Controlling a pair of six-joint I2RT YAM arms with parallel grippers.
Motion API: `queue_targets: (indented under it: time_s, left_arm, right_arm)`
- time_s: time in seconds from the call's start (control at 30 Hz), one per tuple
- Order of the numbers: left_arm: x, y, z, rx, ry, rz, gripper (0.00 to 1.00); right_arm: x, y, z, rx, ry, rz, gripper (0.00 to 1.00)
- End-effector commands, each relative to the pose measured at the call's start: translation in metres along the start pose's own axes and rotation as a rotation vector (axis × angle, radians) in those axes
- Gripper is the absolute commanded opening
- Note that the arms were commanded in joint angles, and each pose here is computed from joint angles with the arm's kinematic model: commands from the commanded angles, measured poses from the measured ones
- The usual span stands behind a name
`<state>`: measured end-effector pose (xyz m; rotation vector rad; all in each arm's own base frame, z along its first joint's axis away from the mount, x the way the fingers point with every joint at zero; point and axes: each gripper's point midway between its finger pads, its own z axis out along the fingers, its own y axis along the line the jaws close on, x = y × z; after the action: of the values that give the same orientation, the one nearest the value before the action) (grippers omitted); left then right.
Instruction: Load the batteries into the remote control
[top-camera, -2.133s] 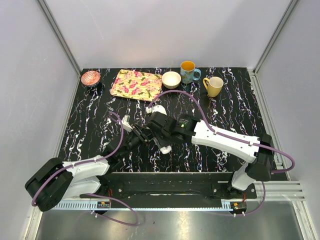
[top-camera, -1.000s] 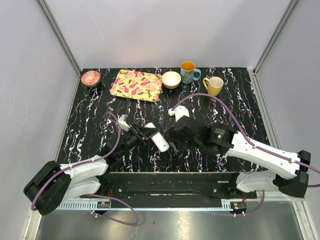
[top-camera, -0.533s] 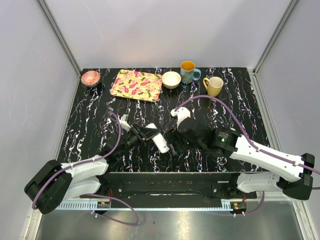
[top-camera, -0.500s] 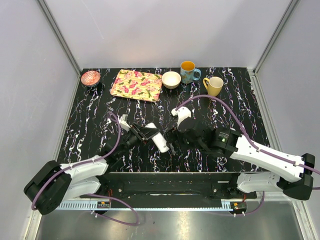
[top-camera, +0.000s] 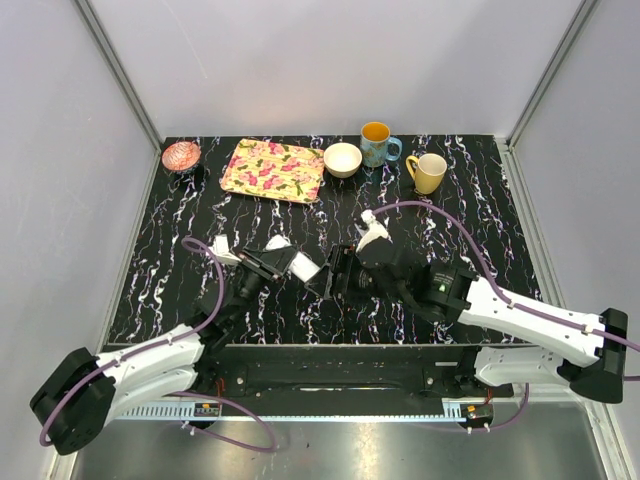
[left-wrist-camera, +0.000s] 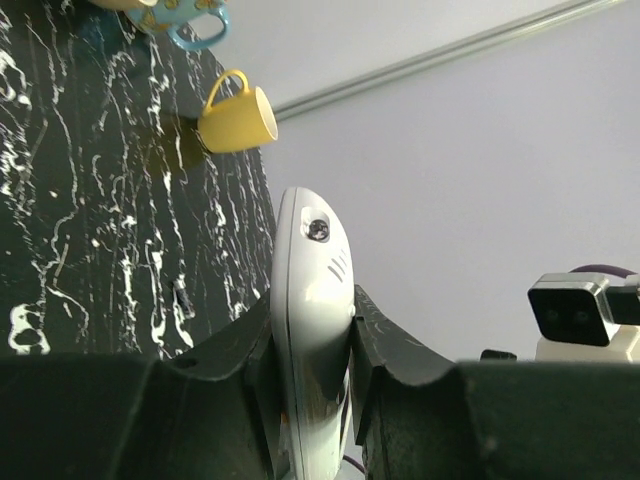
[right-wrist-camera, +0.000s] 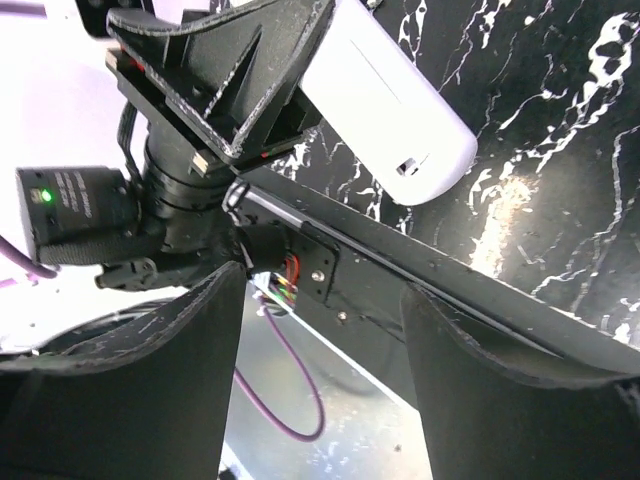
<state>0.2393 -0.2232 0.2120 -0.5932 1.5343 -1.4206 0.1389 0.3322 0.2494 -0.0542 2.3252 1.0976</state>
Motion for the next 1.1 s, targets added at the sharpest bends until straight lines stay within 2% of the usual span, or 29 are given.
queue_targets:
  time_s: [0.0, 0.33, 0.7, 1.07]
  left_arm:
    - [-0.02, -0.011, -0.003, 0.042, -0.119, 0.031, 0.0]
    - [-0.016, -0.02, -0.006, 0.079, -0.108, 0.01, 0.0]
    - [-0.005, -0.022, -0.007, 0.101, -0.071, -0.003, 0.0]
    - [-0.003, -0.025, -0.005, 0.109, -0.072, 0.0, 0.0]
  right_arm:
    - [-0.011, 0.02, 0.007, -0.069, -0.046, 0.2, 0.72]
    - [-0.021, 0.004, 0.019, -0.06, -0.081, 0.317, 0.69]
    - [-0.033, -0.002, 0.024, -0.068, -0.08, 0.349, 0.68]
    - [-0.024, -0.004, 0.033, -0.054, -0.031, 0.361, 0.66]
